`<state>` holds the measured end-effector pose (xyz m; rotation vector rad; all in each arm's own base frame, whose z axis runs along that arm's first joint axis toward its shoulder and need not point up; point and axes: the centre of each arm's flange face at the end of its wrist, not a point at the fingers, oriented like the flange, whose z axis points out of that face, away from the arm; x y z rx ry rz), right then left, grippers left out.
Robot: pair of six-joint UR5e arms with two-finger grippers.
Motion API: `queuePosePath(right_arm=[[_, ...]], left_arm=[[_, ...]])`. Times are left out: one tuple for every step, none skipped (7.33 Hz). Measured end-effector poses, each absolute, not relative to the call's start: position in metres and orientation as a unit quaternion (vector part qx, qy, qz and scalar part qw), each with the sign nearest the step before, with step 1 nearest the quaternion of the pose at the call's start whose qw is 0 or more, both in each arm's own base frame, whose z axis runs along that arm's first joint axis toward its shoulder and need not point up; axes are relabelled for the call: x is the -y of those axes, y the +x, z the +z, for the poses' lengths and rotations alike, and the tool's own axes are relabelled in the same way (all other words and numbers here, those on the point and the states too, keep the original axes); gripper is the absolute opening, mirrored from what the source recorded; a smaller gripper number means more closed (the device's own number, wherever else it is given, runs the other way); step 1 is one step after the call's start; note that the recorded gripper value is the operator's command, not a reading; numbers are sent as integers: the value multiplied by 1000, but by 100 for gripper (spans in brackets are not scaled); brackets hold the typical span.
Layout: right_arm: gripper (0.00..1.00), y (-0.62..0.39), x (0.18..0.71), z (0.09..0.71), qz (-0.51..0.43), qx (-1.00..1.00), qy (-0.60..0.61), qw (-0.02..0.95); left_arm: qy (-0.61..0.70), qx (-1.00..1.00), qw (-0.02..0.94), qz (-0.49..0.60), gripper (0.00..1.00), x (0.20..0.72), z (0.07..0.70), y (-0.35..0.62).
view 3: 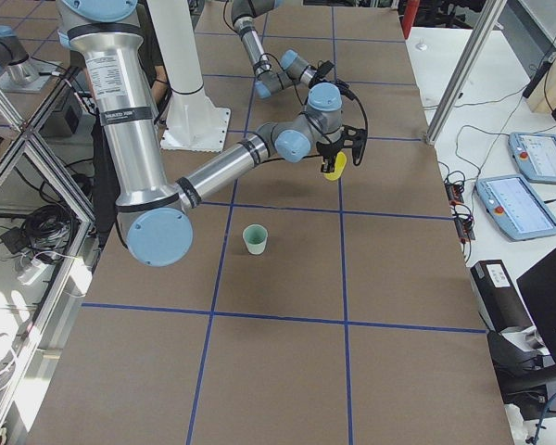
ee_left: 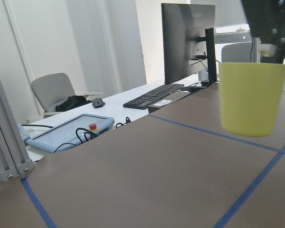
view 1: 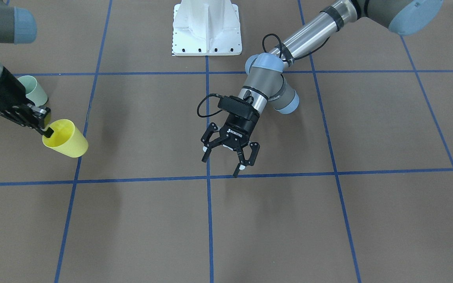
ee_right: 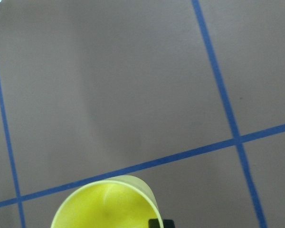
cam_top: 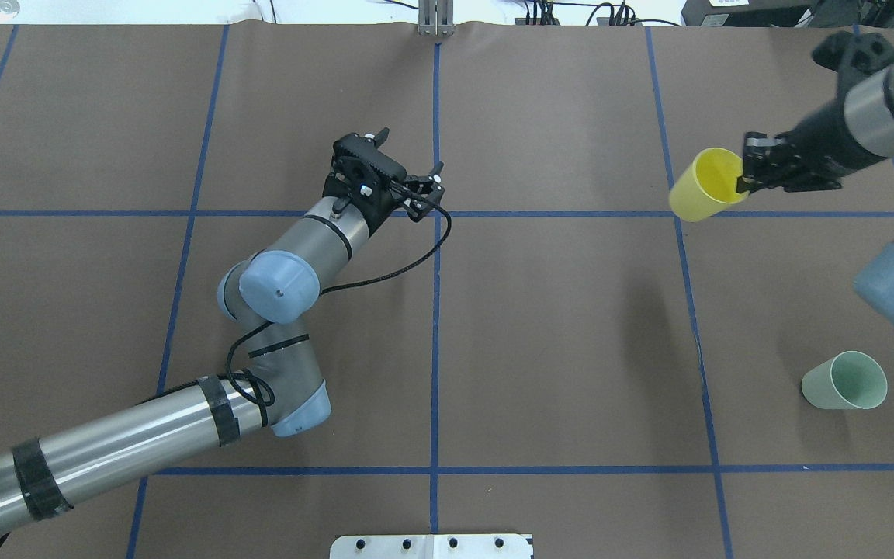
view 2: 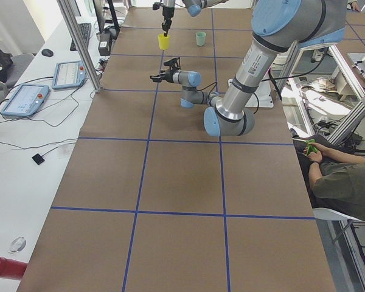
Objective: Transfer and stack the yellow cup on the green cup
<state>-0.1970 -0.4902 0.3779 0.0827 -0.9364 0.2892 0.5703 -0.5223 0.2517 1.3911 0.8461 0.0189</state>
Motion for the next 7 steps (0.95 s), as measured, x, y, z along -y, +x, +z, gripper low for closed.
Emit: queuePosePath(right_arm=[[0,-161,461,404,114,433,51,893],[0,-128,431,429,84,420,55,902],[0,-103,402,450,57,416,49,906],[0,-87,376,464,38,415,38,908],[0,-81,357,476,28,411,23,911],[0,-82,346,487,22,407,8,913],[0,-86,342,497,18,403,-3,915]], left_arm=[[598,-363,714,-14,99,552,261,554],[570,-363,736,-37,99,579,271,537],[539,-375,752,-60,99,602,278,519],[517,-384,762,-74,99,616,282,507],[503,-392,766,-83,99,622,285,502],[492,-403,766,-93,99,623,285,501],[485,-411,765,-102,99,623,284,501]])
